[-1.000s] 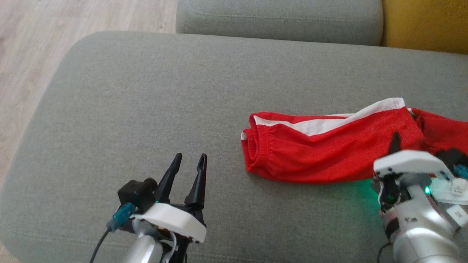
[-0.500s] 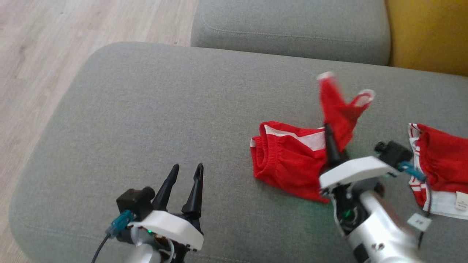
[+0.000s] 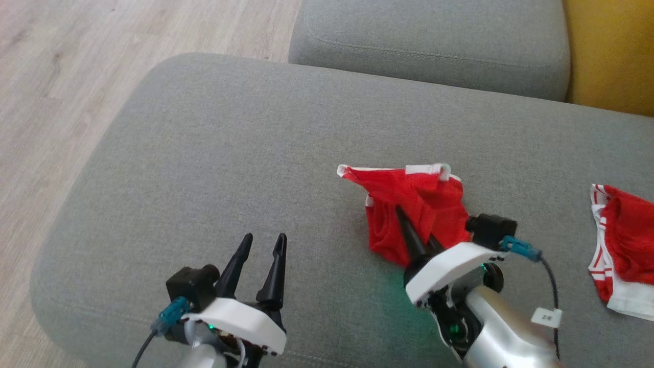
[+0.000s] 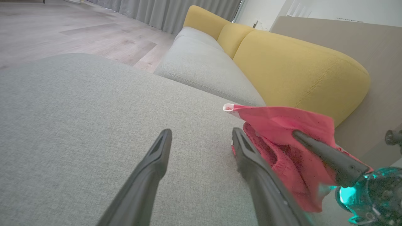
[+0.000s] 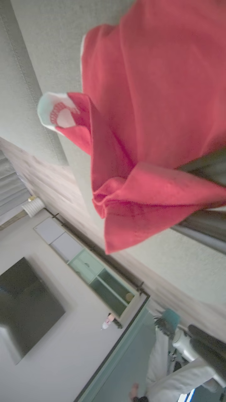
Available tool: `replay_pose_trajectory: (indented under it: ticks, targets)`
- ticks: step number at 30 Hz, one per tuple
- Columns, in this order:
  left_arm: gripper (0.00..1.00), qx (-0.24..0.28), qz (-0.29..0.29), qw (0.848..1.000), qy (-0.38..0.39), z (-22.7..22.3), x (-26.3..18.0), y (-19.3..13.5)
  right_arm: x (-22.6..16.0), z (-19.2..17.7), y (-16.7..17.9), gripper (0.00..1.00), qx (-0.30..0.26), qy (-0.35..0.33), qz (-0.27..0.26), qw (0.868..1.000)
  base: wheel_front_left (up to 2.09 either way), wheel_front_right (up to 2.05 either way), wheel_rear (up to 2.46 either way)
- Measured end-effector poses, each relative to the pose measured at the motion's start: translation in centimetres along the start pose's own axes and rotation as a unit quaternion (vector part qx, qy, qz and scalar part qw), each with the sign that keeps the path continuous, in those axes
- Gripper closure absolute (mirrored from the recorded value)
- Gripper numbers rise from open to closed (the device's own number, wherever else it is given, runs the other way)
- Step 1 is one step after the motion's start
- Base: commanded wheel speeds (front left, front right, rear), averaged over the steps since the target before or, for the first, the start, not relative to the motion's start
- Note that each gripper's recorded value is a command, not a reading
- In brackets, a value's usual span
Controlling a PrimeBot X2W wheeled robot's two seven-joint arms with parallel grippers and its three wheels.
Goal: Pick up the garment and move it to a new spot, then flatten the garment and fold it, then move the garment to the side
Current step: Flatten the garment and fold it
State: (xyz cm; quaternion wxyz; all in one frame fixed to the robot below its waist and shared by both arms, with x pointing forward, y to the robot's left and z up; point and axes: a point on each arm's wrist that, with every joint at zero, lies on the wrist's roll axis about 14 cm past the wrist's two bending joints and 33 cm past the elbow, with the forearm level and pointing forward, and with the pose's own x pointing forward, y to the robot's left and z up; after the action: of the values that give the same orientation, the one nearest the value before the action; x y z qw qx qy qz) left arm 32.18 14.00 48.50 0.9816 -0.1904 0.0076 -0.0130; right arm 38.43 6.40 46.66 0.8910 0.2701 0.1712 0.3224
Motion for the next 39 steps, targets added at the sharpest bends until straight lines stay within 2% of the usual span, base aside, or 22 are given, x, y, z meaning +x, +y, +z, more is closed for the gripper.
replay_pose_trajectory:
  ticks: [6, 8, 13, 17, 22, 27, 33, 39]
  targets:
    - [0.00, -0.001, 0.008, 1.000, 0.003, -0.2, -0.3, 0.4, 0.0, -2.9, -0.3, 0.00, -0.091, 0.061, 0.009, 0.994, 0.00, 0.00, 0.00]
    - [0.00, -0.003, 0.010, 1.000, 0.005, -0.3, -0.3, 0.5, 0.4, -3.2, -0.2, 0.00, -0.146, 0.077, 0.023, 0.986, 0.00, 0.00, 0.00]
    - [0.00, -0.005, 0.015, 1.000, 0.008, -0.5, -0.3, 0.6, 1.2, -3.4, 0.0, 0.00, -0.210, 0.099, 0.039, 0.972, 0.00, 0.00, 0.00]
    - [0.00, -0.010, 0.019, 1.000, 0.011, -0.7, -0.4, 0.8, 0.9, -5.4, -0.4, 0.00, -0.238, 0.149, 0.044, 0.959, 0.00, 0.00, 0.00]
    - [0.00, -0.010, 0.021, 1.000, 0.014, -0.9, -0.3, 0.9, 0.5, -6.7, -1.0, 0.00, -0.246, 0.180, 0.040, 0.951, 0.00, 0.00, 0.00]
    - [0.00, -0.010, 0.014, 1.000, 0.017, -1.0, 0.0, 0.5, 0.6, -5.4, -1.1, 0.00, -0.212, 0.155, 0.028, 0.965, 0.00, 0.00, 0.00]
    - [0.00, -0.009, -0.006, 1.000, 0.013, -0.7, 0.9, -0.5, 0.3, -1.0, -1.7, 0.00, -0.168, 0.075, -0.001, 0.983, 0.00, 0.00, 0.00]
    - [0.00, -0.003, -0.035, 0.999, -0.004, 0.4, 2.1, -2.0, -2.3, 5.7, -6.3, 0.00, -0.226, -0.014, -0.076, 0.971, 0.00, 0.00, 0.00]
